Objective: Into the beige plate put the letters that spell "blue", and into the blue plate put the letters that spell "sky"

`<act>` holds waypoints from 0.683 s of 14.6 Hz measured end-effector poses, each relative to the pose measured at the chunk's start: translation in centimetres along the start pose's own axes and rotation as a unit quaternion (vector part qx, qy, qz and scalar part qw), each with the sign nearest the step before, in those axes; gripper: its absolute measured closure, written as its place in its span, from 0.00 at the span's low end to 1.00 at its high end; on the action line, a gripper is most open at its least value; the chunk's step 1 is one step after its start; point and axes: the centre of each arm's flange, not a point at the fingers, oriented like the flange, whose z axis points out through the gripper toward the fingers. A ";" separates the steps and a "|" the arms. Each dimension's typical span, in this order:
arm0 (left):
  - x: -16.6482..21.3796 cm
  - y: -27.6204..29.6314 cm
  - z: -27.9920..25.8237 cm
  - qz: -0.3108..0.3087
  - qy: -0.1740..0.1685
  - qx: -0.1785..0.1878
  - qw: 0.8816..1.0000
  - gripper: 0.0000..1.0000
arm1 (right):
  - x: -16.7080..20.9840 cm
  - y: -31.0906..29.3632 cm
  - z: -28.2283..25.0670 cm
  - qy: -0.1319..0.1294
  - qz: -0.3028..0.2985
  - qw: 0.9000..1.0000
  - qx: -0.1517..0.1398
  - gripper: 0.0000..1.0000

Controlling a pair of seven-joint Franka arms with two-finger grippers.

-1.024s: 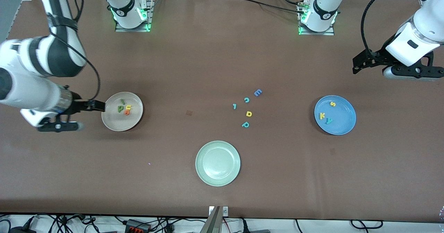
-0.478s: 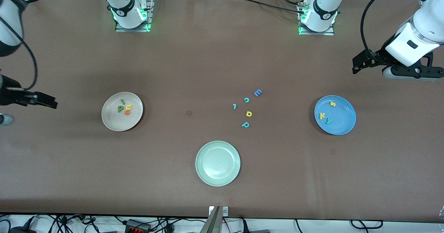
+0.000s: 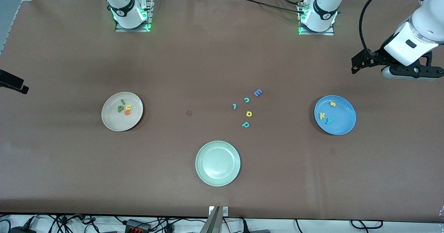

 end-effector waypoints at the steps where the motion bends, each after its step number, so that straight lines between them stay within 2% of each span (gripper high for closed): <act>1: 0.0 0.0 0.0 0.000 0.000 0.000 1.000 0.00 | -0.3 0.0 0.6 -0.008 0.001 1.000 0.000 0.00; 3: 0.0 0.0 0.0 0.001 0.000 0.000 1.000 0.00 | -1.5 0.0 1.7 -0.016 0.007 1.000 0.001 0.00; 10: 0.6 -0.3 -0.1 0.028 0.003 -0.001 1.000 0.00 | -6.2 -0.1 2.6 -0.021 0.010 1.000 0.002 0.00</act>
